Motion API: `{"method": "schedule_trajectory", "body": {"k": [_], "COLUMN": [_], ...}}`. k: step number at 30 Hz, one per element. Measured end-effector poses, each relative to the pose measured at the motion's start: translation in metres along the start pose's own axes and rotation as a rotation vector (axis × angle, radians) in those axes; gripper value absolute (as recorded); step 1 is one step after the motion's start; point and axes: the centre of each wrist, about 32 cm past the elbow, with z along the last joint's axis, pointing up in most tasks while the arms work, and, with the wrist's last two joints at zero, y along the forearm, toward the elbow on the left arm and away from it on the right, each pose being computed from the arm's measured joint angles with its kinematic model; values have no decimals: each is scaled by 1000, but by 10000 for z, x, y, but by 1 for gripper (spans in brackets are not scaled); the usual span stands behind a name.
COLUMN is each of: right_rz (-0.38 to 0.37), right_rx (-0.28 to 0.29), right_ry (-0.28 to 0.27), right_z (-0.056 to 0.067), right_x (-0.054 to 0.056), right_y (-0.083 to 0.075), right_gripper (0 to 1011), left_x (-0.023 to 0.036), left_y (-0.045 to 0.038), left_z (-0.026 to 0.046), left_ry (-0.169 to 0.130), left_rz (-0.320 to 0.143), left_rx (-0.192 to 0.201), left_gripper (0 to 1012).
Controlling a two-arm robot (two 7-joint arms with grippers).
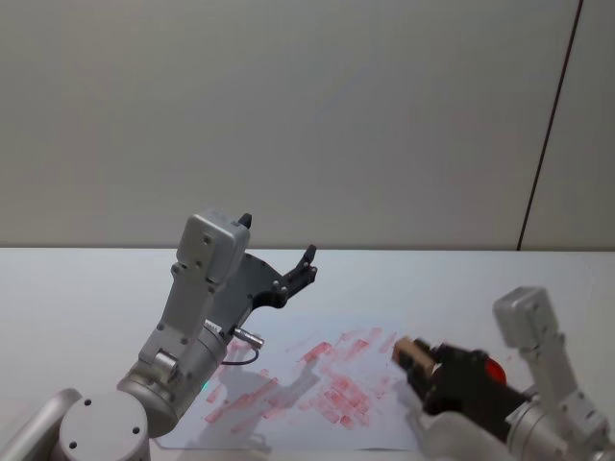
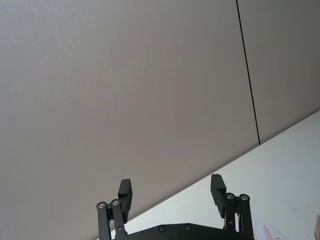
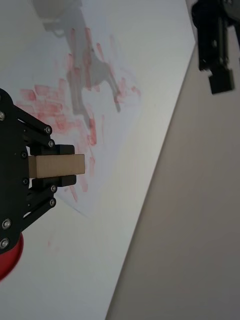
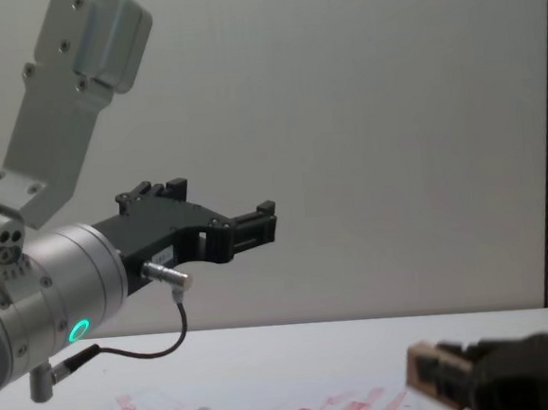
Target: Use the one hand to pick up the stamp and affix it onto the A4 paper.
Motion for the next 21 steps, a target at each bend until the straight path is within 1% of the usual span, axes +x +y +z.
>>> {"method": "schedule_trajectory", "body": {"k": [4, 6, 7, 9, 10, 15, 21], "right_rz": [-57, -73, -91, -98, -114, -156, -183], "right_rx": [31, 38, 44, 46, 49, 46, 31], "right_ry": [5, 5, 4, 4, 2, -3, -6], "right_z": [77, 97, 117, 123, 134, 139, 110], "right_x": [102, 132, 168, 182, 217, 303, 362], "right_y": [-11, -16, -22, -25, -32, -56, -86], "right_gripper": [217, 217, 217, 217, 217, 217, 217], "left_x": [0, 0, 0, 0, 0, 0, 0], "left_y": [0, 0, 0, 0, 0, 0, 0], "left_z": [0, 0, 0, 0, 0, 0, 0], "left_ry": [0, 0, 0, 0, 0, 0, 0], "left_rz": [0, 0, 0, 0, 0, 0, 0], "left_rx": [0, 0, 0, 0, 0, 0, 0], "left_gripper": [1002, 1002, 1002, 1002, 1003, 1003, 1002]}}
